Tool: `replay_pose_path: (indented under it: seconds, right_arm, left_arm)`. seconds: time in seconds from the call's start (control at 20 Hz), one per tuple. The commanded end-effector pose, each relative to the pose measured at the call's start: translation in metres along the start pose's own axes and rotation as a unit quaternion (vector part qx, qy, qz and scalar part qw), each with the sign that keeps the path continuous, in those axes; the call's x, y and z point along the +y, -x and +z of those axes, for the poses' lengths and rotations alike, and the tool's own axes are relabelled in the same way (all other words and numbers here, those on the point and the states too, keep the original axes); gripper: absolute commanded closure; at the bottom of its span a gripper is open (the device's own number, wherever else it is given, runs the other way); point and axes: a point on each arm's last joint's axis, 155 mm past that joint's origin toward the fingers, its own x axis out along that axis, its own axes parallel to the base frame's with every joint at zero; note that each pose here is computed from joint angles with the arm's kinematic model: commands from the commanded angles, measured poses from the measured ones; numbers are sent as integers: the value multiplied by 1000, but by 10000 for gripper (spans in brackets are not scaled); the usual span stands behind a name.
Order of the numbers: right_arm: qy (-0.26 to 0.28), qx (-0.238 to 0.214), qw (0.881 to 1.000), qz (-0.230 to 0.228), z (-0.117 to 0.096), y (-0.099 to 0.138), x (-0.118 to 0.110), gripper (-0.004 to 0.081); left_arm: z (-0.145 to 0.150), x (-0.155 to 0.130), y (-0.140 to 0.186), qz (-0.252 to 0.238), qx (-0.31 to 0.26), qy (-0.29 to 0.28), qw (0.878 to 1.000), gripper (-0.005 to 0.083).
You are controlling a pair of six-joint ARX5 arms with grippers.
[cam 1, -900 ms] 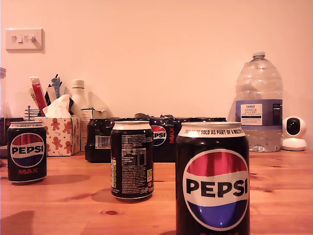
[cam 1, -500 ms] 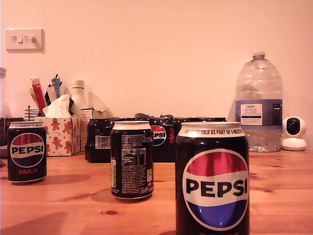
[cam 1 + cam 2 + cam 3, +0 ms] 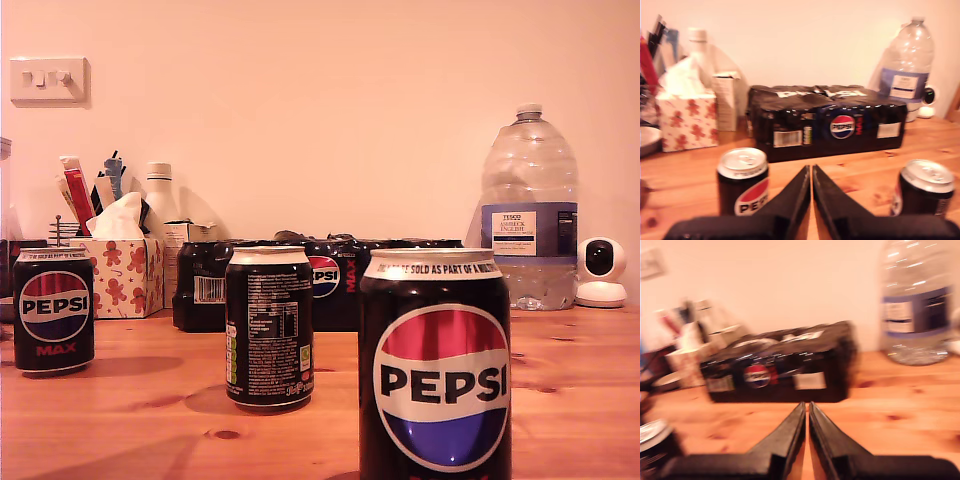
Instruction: Stack up the Pepsi cans on top of each other
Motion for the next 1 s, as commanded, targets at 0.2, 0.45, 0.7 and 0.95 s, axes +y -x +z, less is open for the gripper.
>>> replay_pose_path:
  seconds: [0.2, 0.45, 0.7, 0.95]
  right_arm:
    - [-18, 15, 999, 40, 5, 4, 23, 781]
    - [-38, 62, 995, 76, -17, 6, 41, 781]
    - [-39, 77, 992, 90, -25, 8, 48, 781]
    - [-40, 84, 992, 88, -28, 8, 48, 781]
  left_arm:
    - [22, 8, -7, 33, 3, 16, 999, 793]
    - [-7, 11, -24, 21, 65, 16, 998, 386]
    - [-34, 29, -39, 45, 110, -15, 993, 11]
    - [-32, 38, -55, 52, 96, -38, 993, 11]
